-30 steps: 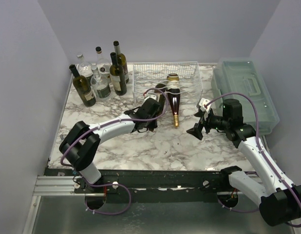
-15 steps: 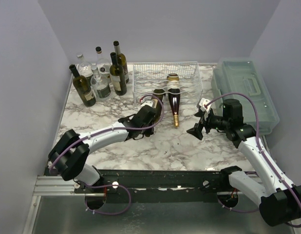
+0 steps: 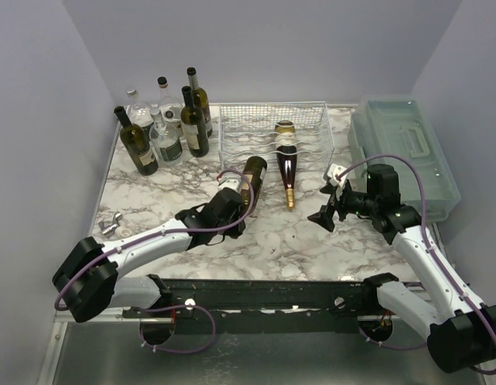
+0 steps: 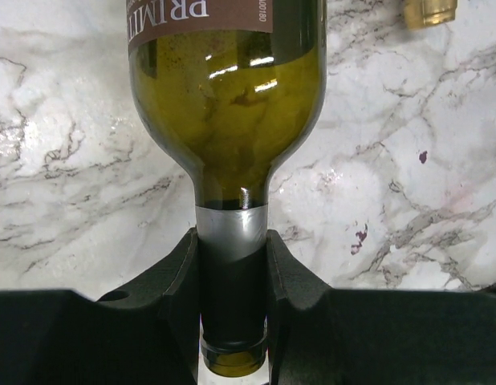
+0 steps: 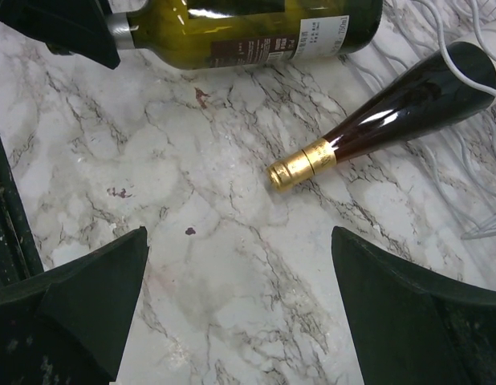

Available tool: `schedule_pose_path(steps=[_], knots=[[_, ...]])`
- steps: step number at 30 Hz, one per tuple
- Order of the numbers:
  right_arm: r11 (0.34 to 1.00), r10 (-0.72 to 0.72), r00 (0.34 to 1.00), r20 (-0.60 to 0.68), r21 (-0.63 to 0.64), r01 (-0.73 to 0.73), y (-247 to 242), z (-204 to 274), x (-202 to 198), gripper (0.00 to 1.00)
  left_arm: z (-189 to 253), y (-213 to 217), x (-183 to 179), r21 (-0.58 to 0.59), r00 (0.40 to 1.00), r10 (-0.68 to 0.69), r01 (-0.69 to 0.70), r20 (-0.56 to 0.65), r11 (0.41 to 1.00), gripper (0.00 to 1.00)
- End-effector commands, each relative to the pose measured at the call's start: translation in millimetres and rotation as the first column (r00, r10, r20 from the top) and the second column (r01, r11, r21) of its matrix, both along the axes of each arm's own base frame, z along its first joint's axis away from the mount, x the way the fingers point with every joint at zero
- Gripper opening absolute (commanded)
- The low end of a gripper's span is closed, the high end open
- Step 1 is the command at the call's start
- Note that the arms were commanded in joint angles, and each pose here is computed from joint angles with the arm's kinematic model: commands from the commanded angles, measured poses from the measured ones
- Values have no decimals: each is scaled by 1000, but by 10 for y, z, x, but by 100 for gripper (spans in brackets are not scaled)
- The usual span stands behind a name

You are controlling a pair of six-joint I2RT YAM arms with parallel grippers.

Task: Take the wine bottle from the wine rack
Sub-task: Pick up the wine bottle from the wine rack.

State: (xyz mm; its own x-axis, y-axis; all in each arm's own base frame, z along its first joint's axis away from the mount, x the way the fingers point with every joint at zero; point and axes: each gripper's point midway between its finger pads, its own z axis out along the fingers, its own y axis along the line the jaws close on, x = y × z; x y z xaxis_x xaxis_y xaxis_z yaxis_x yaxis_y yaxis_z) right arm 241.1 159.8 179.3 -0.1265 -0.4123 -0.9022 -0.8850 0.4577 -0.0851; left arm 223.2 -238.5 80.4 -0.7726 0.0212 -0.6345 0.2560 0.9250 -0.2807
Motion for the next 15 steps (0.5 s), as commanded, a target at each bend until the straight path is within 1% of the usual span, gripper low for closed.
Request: schedule_pose_path(steps=[1, 5, 8, 12, 15], knots=[[998, 65, 998, 18, 13, -65, 40, -23, -88, 99, 388, -182, 15, -165, 996, -19, 33, 91, 986, 0], [990, 136, 990, 23, 28, -137, 101, -44, -190, 99, 425, -147, -109, -190, 995, -48, 63, 86, 980, 0], [974, 219, 975, 23, 52, -220, 172, -49, -313, 99, 437, -138, -199, -204, 994, -80, 94, 77, 974, 0], [929, 358, 932, 55, 79, -362, 254, -44, -538, 99, 453, -140, -331, -230, 991, -123, 134, 58, 964, 0], [887, 451, 884, 118, 44, -459, 265, -82, -661, 99, 474, -156, -446, -263, 986, -164, 169, 41, 950, 0]])
